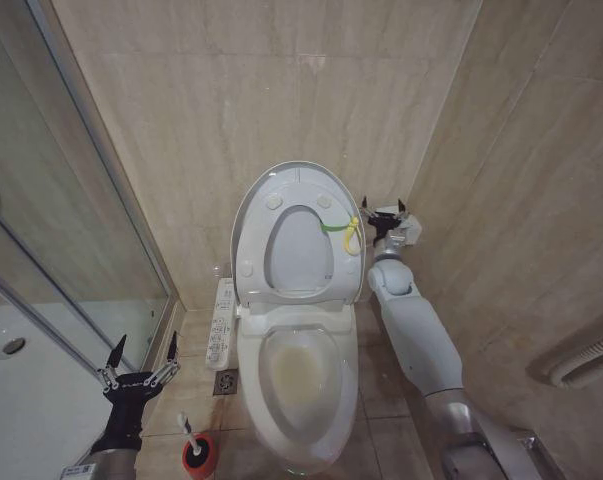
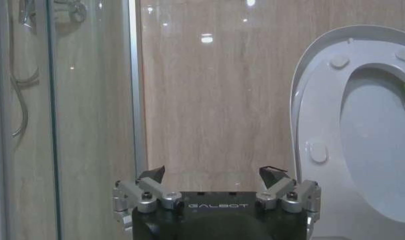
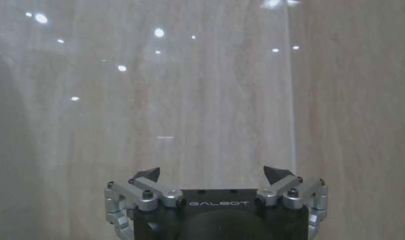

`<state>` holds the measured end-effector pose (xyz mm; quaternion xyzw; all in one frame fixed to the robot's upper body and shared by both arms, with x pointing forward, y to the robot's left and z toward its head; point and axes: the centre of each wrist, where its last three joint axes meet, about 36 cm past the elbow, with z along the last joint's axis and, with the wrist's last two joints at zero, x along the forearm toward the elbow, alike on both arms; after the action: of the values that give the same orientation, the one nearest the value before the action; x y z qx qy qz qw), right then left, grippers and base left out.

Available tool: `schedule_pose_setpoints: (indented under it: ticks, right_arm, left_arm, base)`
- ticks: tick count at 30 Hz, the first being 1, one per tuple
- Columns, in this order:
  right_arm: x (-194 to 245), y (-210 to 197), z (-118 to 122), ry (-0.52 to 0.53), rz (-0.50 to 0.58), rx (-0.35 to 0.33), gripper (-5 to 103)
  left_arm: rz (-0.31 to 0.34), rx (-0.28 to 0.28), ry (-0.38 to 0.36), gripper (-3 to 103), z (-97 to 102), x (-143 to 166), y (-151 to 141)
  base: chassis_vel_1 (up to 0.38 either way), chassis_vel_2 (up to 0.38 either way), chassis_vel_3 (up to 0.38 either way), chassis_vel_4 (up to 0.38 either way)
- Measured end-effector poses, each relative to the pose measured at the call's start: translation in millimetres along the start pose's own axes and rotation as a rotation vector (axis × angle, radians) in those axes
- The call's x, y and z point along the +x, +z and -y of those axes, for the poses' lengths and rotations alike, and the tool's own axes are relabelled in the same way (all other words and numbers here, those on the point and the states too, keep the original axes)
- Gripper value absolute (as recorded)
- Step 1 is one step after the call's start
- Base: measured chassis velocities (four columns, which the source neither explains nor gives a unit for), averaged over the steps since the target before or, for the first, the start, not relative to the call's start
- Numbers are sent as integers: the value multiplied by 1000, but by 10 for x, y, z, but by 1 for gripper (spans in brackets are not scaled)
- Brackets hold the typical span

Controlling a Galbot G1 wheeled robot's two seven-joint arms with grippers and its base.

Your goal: Open the toilet lid, clean the toilet bowl with a toilet brush, close the toilet lid, and flush.

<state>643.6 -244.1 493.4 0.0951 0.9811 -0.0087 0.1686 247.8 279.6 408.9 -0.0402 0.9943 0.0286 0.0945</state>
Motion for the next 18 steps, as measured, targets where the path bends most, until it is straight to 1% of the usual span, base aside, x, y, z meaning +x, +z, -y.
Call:
schedule_pose_setpoints:
  ticks: [5, 13, 18]
  right_arm:
    - [46, -57, -25, -26, 3, 4, 100]
    - [253, -162, 61, -85, 0, 26, 100]
    - [353, -191, 99, -100, -3, 32, 100]
  left_arm:
    - [0, 0, 0, 96, 0, 0, 0]
    - [0, 0, 0, 96, 0, 0, 0]
    - [0, 0, 0, 96, 0, 0, 0]
  base:
    - [0, 0, 0, 0]
    - [0, 0, 0, 0]
    - [0, 0, 0, 0]
